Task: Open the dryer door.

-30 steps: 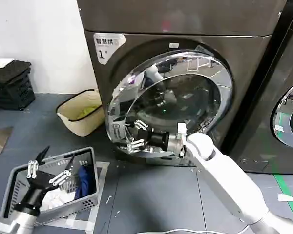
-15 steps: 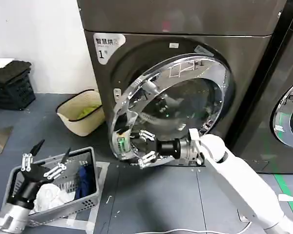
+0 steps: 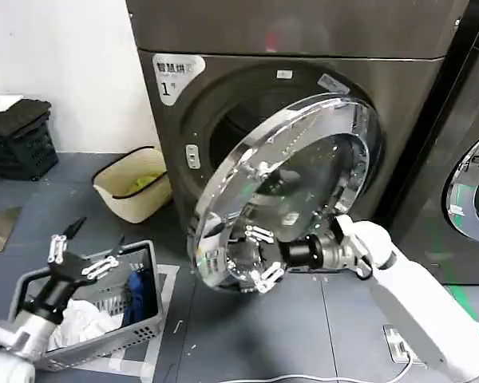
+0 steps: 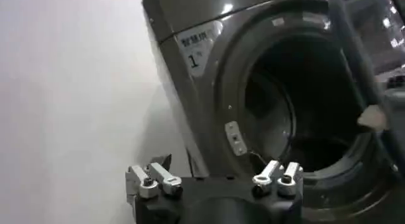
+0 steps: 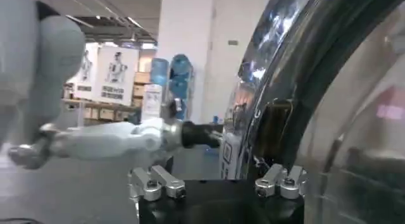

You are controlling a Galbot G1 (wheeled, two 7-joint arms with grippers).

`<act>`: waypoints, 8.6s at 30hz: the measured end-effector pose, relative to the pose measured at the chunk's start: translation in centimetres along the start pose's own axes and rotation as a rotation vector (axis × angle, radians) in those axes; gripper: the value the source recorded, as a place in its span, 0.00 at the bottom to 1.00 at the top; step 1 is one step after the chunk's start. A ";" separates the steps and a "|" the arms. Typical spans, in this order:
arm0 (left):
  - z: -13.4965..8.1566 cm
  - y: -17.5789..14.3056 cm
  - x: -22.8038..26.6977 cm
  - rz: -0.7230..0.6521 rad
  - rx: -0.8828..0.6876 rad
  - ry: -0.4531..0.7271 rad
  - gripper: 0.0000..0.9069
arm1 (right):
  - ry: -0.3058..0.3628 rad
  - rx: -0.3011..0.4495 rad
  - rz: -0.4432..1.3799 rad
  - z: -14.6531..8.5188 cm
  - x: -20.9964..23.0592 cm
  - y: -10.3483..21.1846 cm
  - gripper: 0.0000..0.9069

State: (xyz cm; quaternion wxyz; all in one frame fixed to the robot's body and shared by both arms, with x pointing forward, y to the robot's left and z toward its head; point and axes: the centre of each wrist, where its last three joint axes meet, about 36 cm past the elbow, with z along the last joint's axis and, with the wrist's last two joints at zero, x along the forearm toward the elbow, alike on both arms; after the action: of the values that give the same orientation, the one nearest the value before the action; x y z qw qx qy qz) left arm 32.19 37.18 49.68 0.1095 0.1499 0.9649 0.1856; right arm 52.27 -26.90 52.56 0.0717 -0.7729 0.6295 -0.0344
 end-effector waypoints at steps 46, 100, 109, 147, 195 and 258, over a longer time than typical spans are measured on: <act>-0.4 -10.2 -14.2 0.448 0.159 -0.224 1.00 | 0.059 0.098 0.797 -1.5 20.9 26.4 1.00; -5.4 -32.4 -29.2 0.884 0.301 -0.349 1.00 | 1.319 0.770 3.251 -15.7 15.9 67.4 1.00; -7.0 -34.8 -31.4 0.907 0.305 -0.342 1.00 | 1.563 0.830 3.302 -17.3 15.5 70.9 1.00; -11.4 -37.8 -30.1 1.019 0.387 -0.294 1.00 | 1.555 0.808 3.315 -16.2 16.1 71.3 1.00; -3.7 2.3 -12.4 -0.093 0.374 0.901 1.00 | 1.252 0.647 3.237 -12.9 20.7 68.5 1.00; -1.0 15.5 -13.6 -0.418 0.968 1.421 1.00 | 1.088 0.691 3.197 -10.6 21.0 68.0 1.00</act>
State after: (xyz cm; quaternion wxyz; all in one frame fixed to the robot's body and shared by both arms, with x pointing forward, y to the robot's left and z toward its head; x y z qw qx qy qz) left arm 48.41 46.13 58.79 -0.5596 -0.1503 0.7854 -0.2179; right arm -10.82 -61.54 51.72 0.0226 -0.7196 -0.6283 0.2948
